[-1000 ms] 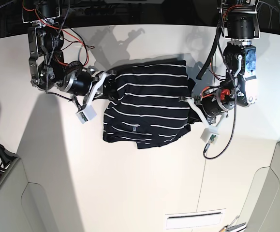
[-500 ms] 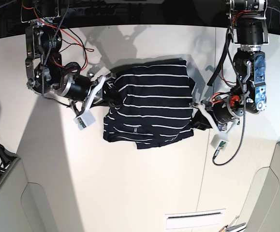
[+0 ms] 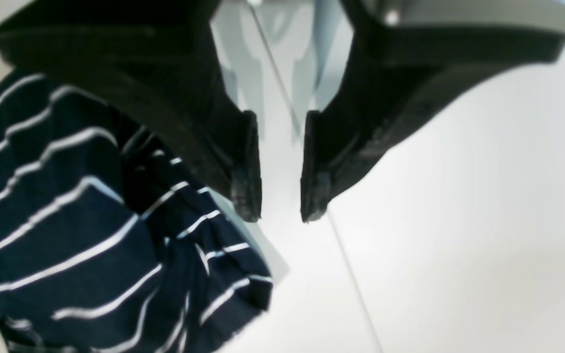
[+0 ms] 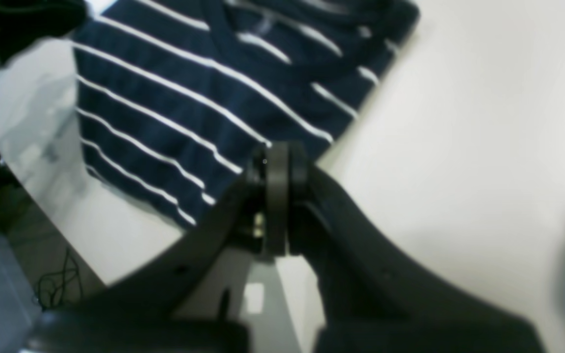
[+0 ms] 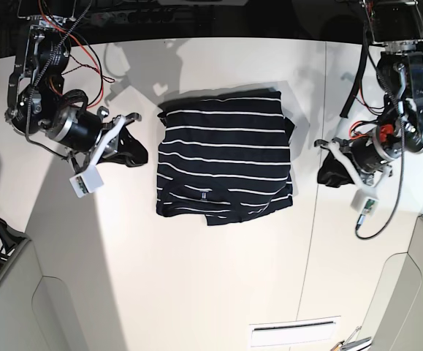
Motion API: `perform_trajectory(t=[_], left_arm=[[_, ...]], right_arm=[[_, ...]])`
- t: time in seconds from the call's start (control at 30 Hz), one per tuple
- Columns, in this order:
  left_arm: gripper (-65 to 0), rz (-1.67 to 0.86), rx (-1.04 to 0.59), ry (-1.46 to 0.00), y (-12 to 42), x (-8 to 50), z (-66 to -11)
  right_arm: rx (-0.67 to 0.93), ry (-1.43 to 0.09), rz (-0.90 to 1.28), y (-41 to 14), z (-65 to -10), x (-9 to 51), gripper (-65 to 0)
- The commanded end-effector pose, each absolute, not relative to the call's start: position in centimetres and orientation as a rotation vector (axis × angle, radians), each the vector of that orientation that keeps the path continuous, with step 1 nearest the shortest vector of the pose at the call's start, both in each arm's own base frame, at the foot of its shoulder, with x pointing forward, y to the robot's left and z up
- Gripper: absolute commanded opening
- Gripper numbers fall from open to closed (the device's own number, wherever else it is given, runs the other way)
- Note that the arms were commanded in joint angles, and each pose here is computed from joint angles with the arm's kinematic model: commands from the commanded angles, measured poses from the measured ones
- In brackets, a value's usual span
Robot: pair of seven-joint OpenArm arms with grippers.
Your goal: Fold the T-shirt properly
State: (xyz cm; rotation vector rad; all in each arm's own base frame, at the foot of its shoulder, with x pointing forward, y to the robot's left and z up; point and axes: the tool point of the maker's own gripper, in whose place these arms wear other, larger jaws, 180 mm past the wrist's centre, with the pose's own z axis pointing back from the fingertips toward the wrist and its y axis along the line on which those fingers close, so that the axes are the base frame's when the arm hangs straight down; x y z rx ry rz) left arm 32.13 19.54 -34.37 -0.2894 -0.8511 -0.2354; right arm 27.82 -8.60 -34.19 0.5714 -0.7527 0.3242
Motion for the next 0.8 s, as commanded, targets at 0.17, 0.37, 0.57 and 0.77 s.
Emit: perform_trajectory(t=[0.17,0.37,0.57,0.77], left_arm=[[-50.2,-0.211,-0.286,-0.876,21.1,28.9,-33.0],[-50.2,-0.178,-0.225,-0.822,23.1,24.7,-33.7],[-50.2,-0.131,-0.232,-0.713,24.1,19.1,-35.0],[-50.2,-0.097,-0.232,-0.577,24.3,13.8,-37.0]], right_arm=[[0.611,-0.792,0.304,-9.4,-32.8,26.5,-65.0],[0.598,-0.724,0.331,-10.2,-33.7,23.6,-65.0],[0.617,-0.604,0.331,-11.2,-35.4,19.6,-65.0],[0.607,-0.493,0.335,-12.6,-36.9,15.9,-65.0]])
